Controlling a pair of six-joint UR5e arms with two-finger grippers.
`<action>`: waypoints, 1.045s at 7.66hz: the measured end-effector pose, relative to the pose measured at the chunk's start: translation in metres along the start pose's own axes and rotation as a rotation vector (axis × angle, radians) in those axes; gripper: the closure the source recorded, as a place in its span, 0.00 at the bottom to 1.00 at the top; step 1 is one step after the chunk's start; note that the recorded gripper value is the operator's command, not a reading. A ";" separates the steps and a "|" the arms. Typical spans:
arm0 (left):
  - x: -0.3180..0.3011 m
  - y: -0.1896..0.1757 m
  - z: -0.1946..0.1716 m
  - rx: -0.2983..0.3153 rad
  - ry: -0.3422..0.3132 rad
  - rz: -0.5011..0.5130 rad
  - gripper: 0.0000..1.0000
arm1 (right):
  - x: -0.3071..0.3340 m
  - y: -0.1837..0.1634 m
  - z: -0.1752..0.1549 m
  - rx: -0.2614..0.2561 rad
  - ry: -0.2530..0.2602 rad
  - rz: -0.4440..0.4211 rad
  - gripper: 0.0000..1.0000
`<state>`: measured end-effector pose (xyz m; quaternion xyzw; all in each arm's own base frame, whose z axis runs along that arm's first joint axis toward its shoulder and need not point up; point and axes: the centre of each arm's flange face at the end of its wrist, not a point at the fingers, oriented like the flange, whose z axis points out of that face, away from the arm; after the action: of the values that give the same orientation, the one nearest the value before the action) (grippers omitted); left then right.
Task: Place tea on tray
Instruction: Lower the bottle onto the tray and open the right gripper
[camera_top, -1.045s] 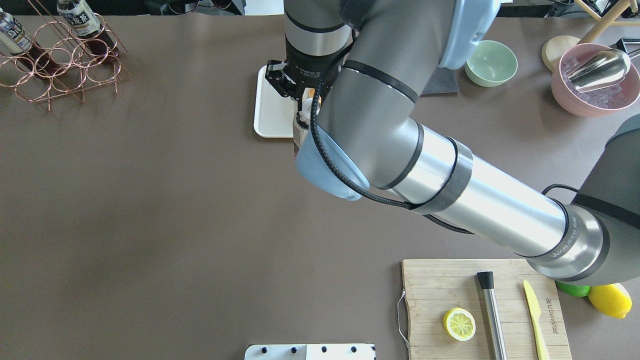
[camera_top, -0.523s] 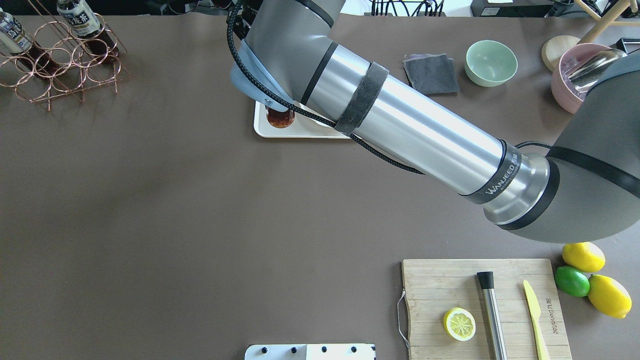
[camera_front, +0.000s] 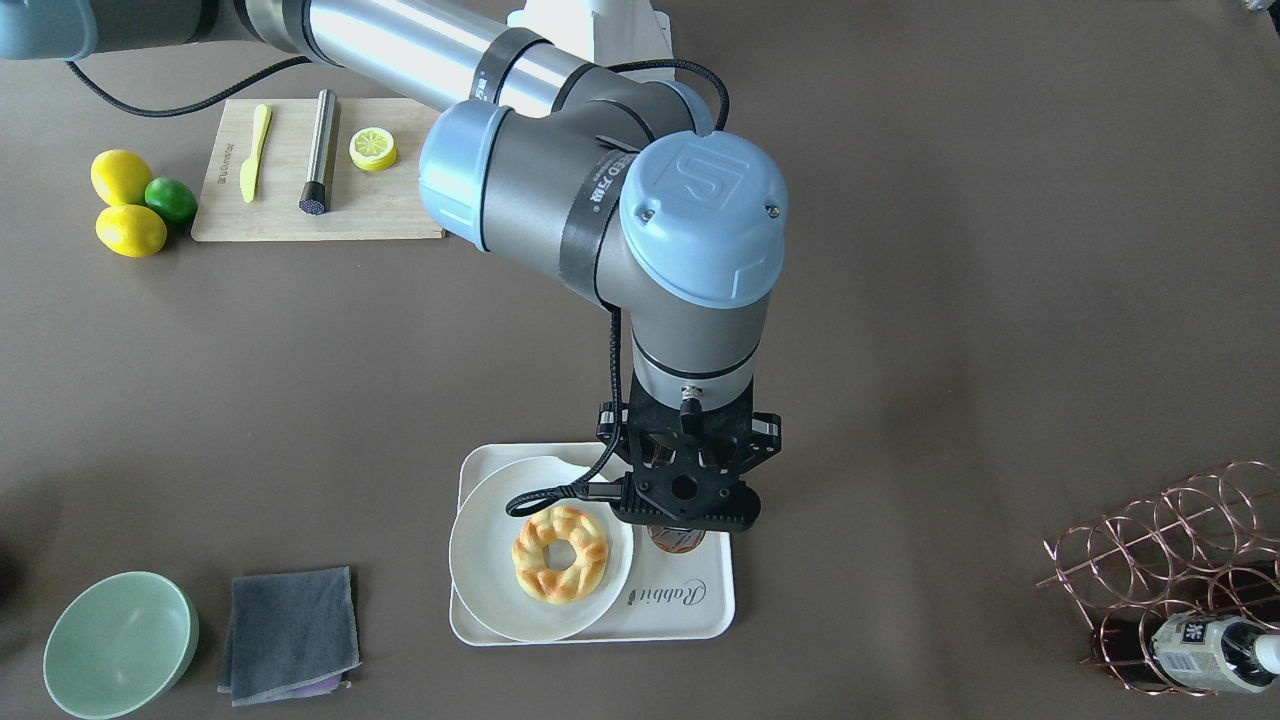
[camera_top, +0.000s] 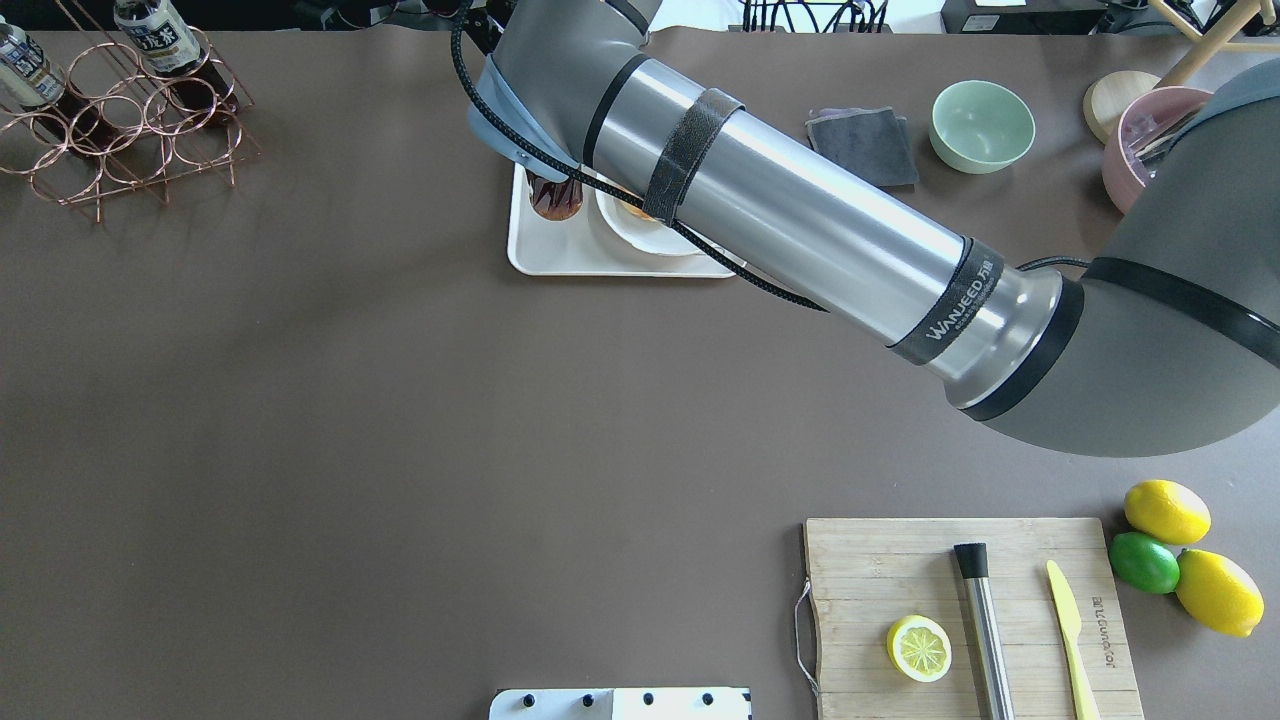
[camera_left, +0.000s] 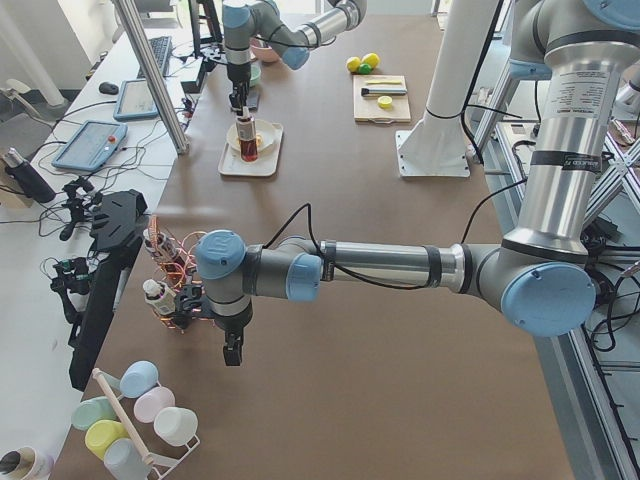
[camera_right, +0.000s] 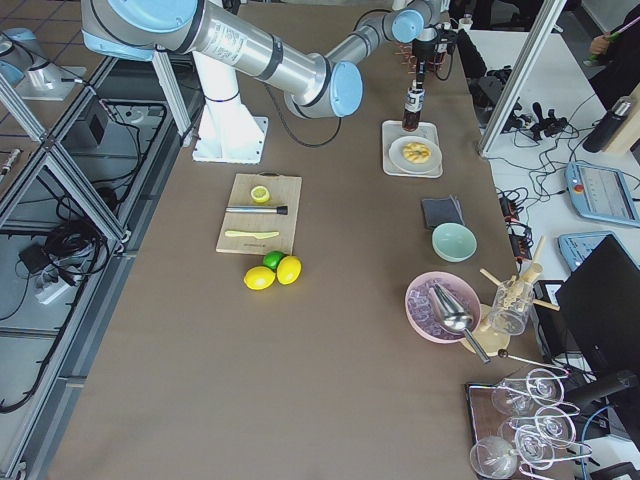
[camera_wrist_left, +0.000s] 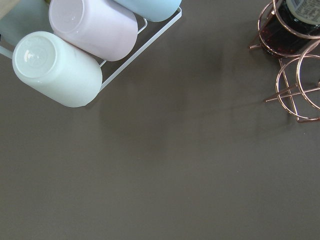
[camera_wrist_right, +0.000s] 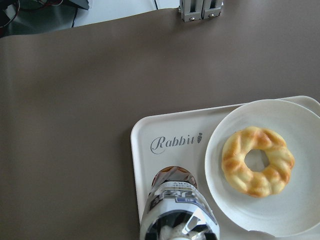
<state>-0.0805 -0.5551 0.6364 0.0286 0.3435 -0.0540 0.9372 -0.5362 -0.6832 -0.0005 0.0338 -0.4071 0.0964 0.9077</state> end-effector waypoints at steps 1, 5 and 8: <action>0.000 0.000 0.000 -0.001 0.000 0.000 0.02 | -0.002 0.001 0.004 0.001 0.002 -0.006 1.00; -0.003 0.001 0.003 -0.007 -0.001 -0.005 0.02 | -0.010 0.018 0.026 0.009 0.029 -0.025 1.00; -0.002 0.000 0.004 -0.008 -0.001 -0.005 0.02 | -0.009 0.017 0.032 0.017 0.043 -0.025 0.00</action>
<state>-0.0795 -0.5557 0.6413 0.0241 0.3433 -0.0548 0.9373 -0.5683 -0.6725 0.0140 0.0446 -0.3863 0.0893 0.9170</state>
